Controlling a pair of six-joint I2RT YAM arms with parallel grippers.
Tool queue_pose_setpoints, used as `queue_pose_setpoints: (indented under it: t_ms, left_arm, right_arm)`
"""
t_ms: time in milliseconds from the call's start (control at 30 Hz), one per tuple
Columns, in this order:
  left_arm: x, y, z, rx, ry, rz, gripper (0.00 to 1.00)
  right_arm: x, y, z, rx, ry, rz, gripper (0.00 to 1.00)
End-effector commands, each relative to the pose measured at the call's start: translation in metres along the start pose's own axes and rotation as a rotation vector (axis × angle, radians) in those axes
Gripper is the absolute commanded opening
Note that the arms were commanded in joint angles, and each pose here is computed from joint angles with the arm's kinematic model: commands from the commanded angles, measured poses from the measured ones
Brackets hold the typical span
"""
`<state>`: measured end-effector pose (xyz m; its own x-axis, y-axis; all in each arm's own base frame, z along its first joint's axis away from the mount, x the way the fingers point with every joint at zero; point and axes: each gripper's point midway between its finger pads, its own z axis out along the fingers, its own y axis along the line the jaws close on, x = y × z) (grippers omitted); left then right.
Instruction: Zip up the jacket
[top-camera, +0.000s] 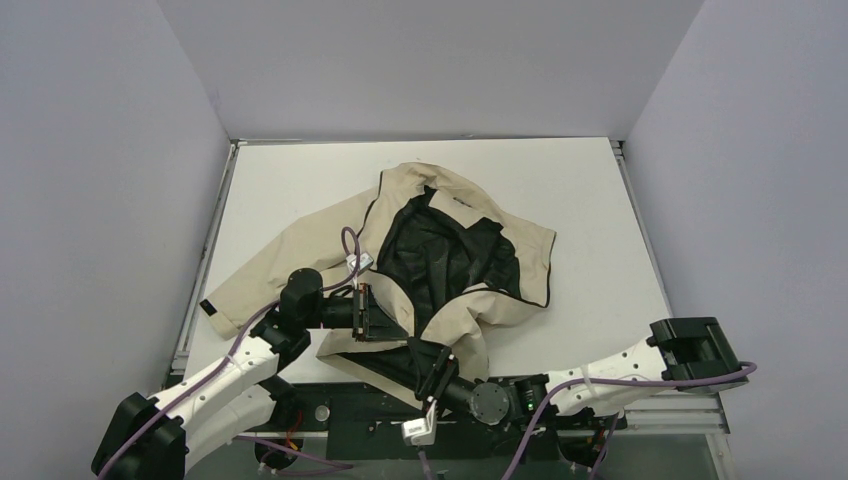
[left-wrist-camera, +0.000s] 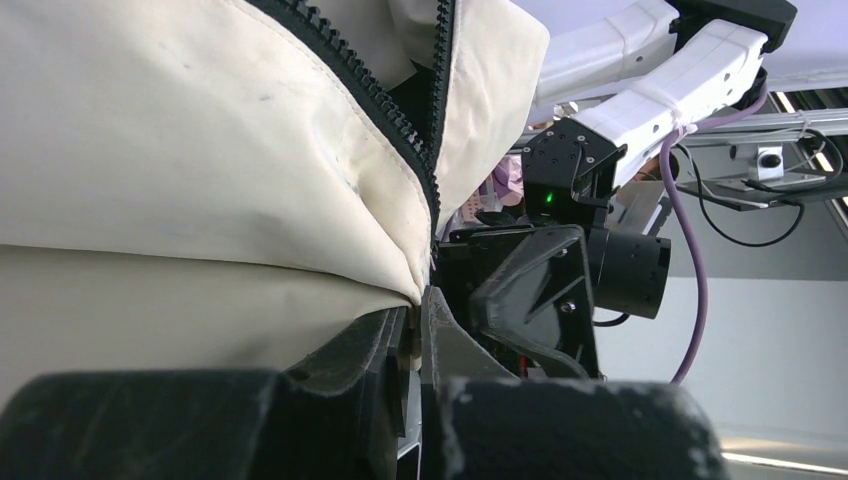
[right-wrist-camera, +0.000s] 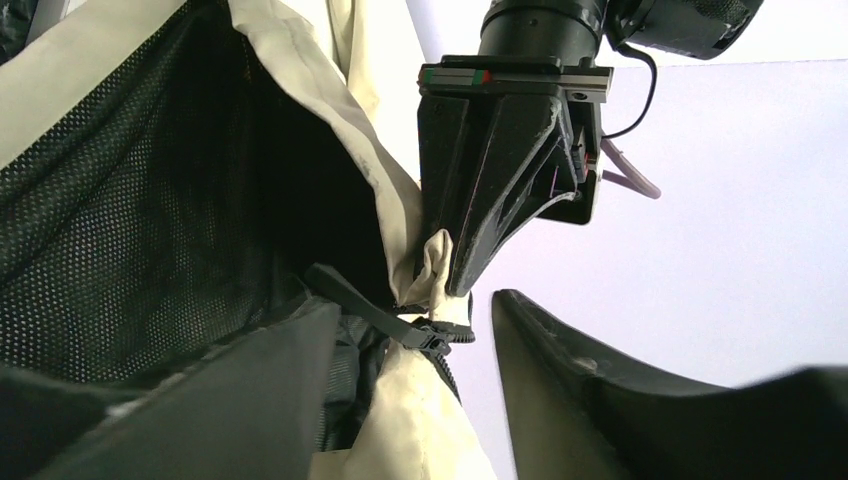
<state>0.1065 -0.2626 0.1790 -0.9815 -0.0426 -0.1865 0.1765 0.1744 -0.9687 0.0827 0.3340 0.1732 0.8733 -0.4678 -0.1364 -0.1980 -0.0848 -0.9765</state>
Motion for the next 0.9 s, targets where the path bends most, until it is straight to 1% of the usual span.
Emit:
queue_pose_setpoints:
  t_ms: [0,100,200,333,367,433,467,633,867]
  left_arm:
    - [0.000,-0.016,-0.002,0.067,0.012,0.063,0.00]
    - [0.001,-0.015,-0.002,0.067,0.012,0.064,0.00]
    - [0.001,-0.015,-0.003,0.068,0.010,0.064,0.00]
    - [0.002,-0.015,-0.003,0.068,0.009,0.065,0.00]
    - [0.002,-0.015,-0.003,0.069,0.009,0.066,0.00]
    - [0.002,-0.014,-0.004,0.068,0.008,0.069,0.00]
    - [0.003,-0.014,-0.004,0.068,0.009,0.070,0.00]
    - [0.004,-0.016,-0.005,0.075,0.011,0.087,0.00]
    - [0.008,-0.021,-0.008,0.092,0.014,0.116,0.00]
  right_arm:
    - [-0.009,-0.020,0.002,0.088,-0.016,0.114,0.44]
    - [-0.008,-0.025,0.001,0.111,-0.018,0.162,0.32]
    - [-0.007,-0.029,-0.002,0.131,-0.021,0.213,0.24]
    - [-0.005,-0.036,-0.006,0.161,-0.032,0.284,0.16]
    - [-0.005,-0.039,-0.006,0.169,-0.039,0.311,0.13]
    - [-0.003,-0.042,-0.007,0.182,-0.043,0.361,0.02]
    - [-0.001,-0.045,-0.007,0.189,-0.047,0.388,0.00]
    - [0.010,-0.062,-0.010,0.246,-0.088,0.547,0.00]
    - [0.030,-0.083,-0.012,0.277,-0.196,0.792,0.00]
